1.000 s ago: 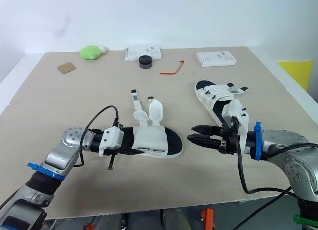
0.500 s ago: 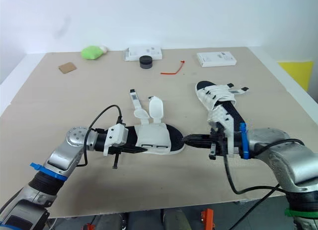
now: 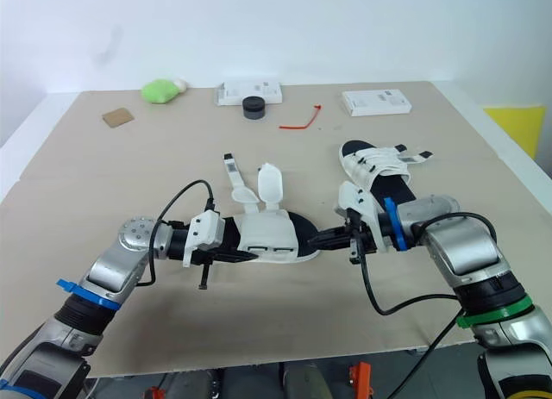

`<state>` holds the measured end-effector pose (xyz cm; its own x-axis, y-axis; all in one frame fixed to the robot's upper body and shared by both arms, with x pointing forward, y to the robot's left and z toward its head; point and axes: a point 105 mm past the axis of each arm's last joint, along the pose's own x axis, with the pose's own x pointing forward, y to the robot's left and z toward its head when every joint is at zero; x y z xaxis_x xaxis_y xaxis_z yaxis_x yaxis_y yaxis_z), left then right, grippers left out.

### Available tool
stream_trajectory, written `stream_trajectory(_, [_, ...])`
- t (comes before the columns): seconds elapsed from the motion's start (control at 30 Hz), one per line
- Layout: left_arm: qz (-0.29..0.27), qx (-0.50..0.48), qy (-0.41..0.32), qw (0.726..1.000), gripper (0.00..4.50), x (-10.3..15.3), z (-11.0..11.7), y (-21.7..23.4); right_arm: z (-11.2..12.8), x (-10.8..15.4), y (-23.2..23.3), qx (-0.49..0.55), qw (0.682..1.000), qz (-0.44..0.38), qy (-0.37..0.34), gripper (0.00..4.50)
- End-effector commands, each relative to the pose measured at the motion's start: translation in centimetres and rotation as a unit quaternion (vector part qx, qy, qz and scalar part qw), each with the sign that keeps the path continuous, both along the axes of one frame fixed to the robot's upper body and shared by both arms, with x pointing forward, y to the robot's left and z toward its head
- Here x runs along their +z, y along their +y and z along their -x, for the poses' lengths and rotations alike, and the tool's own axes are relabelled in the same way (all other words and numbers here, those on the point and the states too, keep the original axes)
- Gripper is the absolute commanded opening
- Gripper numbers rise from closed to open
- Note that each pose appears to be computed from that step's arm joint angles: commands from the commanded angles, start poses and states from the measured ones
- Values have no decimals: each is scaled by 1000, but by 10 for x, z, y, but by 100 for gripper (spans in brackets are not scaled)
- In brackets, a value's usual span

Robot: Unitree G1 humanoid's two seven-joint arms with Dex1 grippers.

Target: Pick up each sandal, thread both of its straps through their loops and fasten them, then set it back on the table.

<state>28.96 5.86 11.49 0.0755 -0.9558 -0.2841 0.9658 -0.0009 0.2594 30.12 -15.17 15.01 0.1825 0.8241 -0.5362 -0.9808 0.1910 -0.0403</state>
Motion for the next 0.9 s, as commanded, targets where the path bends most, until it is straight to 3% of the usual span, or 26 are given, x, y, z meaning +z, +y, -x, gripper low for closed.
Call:
stream_trajectory(0.03, [9,-18,-10,1000,0,8,7,0,-5,8,1,23,1000,10,-15,1])
stream_trajectory(0.57, [7,-12,-9,1000,0,9,4,-2,-21,-4,31,58,998,8,-19,1])
stream_trajectory(0.9, [4,-21,-2,1000,0,7,8,-2,-15,-6,49,87,996,-15,-5,1])
